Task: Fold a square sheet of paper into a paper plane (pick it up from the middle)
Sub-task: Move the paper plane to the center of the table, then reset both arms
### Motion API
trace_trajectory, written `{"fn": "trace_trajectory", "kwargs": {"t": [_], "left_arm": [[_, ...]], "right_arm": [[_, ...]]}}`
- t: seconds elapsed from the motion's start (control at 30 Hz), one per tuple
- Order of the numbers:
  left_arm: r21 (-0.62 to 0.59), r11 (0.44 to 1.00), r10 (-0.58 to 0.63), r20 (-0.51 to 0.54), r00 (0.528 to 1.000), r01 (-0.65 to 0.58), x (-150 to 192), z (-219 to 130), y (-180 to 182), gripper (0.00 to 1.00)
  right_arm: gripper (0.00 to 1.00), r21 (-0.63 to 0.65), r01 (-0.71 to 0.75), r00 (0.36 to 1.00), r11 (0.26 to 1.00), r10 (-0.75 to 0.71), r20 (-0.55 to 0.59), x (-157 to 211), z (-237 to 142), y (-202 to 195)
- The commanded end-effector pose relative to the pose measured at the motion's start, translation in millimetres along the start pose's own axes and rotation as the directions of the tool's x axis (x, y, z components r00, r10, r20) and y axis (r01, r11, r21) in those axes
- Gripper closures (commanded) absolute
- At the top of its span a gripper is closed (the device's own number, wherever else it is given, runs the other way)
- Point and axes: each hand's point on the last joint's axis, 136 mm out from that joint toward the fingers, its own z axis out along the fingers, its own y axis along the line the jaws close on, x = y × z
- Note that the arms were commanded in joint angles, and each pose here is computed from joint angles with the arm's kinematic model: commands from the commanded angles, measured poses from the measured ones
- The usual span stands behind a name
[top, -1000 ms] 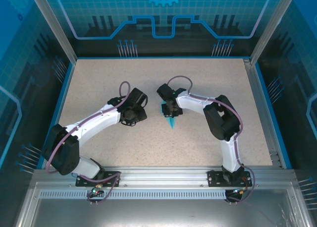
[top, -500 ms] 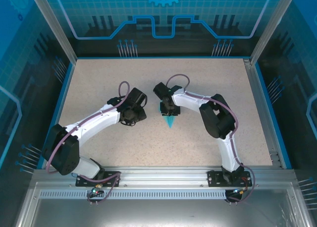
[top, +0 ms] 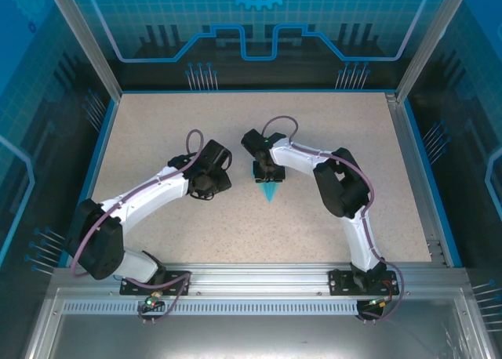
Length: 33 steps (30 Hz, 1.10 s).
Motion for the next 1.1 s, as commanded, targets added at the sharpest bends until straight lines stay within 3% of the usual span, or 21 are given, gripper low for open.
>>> {"fn": "trace_trajectory", "kwargs": {"t": [0.0,0.43,0.63,0.73,0.87,0.97,1.07], "left_arm": [[0.003,1.000,-0.002,0.042,0.999,0.002,-8.4,-7.3,3.6,0.59],[-0.008,1.000,0.007,0.084,0.996,-0.007,-14.2,-15.1,8.7,0.58],[-0.001,1.000,0.024,0.164,0.986,-0.024,-25.6,-27.2,12.3,0.53],[-0.017,0.999,0.044,0.247,0.968,-0.041,-37.0,-39.0,20.6,0.46],[-0.090,0.995,0.063,0.374,0.925,-0.031,-59.3,-57.2,43.9,0.21],[-0.161,0.987,0.075,0.452,0.889,-0.001,-78.9,-66.3,66.2,0.09],[-0.225,0.974,0.094,0.529,0.844,0.032,-99.8,-70.3,88.5,0.01]], "right_arm": [[0.56,-0.016,0.028,1.000,0.999,-0.028,0.009,-0.2,-11.1,1.8],[0.46,-0.055,0.040,0.992,0.998,-0.033,0.122,-14.3,-76.3,-6.7],[0.38,-0.044,0.040,0.931,0.998,-0.022,0.365,-30.8,-149.3,-39.6],[0.35,0.003,0.003,0.852,1.000,-0.004,0.524,-35.4,-191.3,-76.6],[0.32,0.099,-0.146,0.711,0.984,0.035,0.702,-35.5,-228.7,-146.4],[0.29,0.154,-0.217,0.658,0.964,0.028,0.753,-33.0,-223.9,-194.8],[0.23,0.194,-0.215,0.672,0.957,0.000,0.741,-29.0,-197.4,-230.2]]}}
